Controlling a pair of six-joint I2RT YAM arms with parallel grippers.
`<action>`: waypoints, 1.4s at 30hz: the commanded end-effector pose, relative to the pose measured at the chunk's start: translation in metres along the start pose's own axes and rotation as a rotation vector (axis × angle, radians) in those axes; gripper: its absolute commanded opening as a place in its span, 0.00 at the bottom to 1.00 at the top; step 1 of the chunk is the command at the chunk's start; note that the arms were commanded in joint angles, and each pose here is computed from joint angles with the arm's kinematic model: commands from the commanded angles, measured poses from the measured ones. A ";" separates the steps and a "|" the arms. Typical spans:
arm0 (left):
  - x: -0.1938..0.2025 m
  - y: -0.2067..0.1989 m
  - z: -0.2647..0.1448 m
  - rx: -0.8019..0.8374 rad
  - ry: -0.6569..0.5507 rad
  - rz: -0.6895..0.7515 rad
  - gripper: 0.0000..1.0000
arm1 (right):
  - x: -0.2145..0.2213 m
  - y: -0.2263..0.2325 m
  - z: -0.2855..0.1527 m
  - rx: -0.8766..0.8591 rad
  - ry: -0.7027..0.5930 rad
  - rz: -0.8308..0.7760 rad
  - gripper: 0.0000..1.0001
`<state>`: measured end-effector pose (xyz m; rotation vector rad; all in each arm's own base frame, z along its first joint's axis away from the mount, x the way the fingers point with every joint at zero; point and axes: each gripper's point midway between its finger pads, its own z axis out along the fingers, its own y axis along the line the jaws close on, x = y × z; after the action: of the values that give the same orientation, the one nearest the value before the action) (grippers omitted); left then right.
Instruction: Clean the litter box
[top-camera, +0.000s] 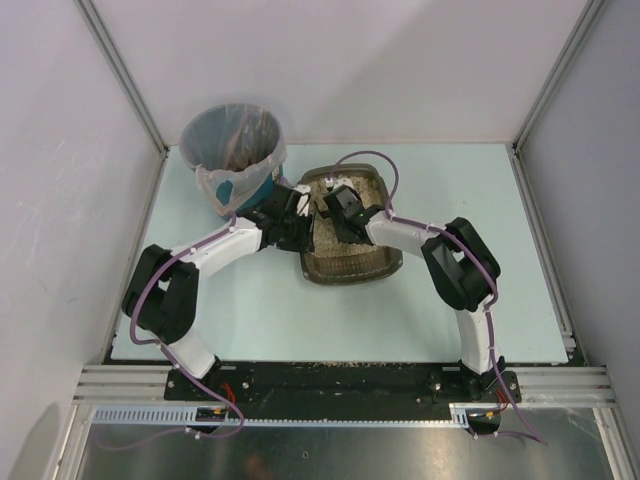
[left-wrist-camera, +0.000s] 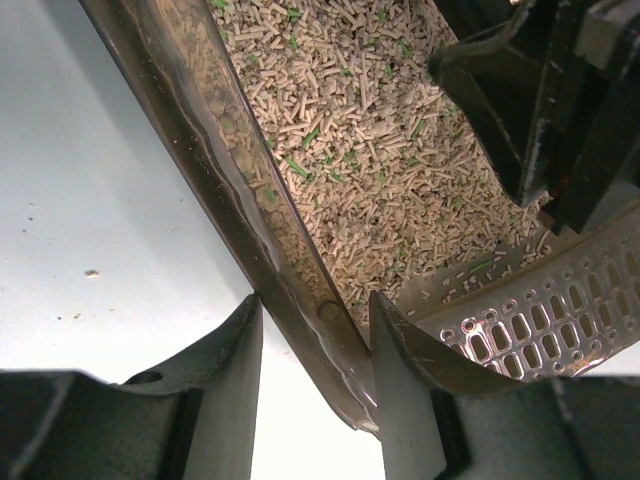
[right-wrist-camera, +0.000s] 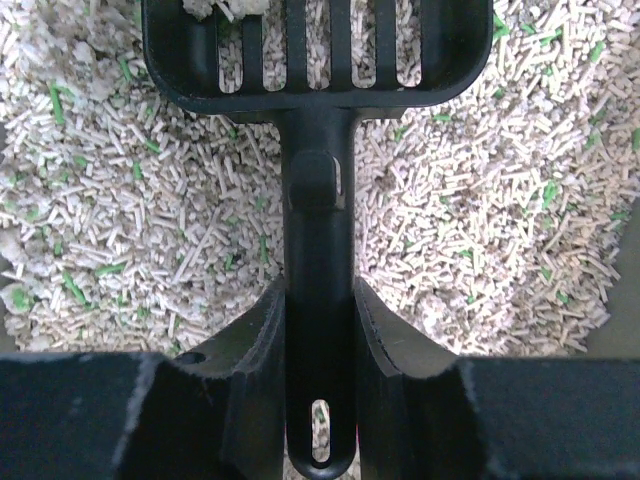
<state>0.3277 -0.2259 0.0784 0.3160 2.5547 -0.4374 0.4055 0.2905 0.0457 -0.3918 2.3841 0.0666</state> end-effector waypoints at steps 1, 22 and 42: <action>0.034 -0.008 -0.002 0.050 0.110 0.059 0.30 | -0.036 -0.002 0.014 0.007 -0.161 0.075 0.00; -0.005 -0.025 -0.046 0.120 -0.039 0.034 0.78 | -0.027 0.005 -0.053 -0.040 -0.287 0.061 0.00; -0.055 -0.024 -0.147 0.093 -0.383 0.059 0.84 | -0.007 -0.001 -0.125 -0.075 -0.477 0.105 0.00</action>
<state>0.2957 -0.2136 0.2168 0.3540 2.2082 -0.5761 0.3268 0.2701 0.0982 -0.3756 2.1036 0.1938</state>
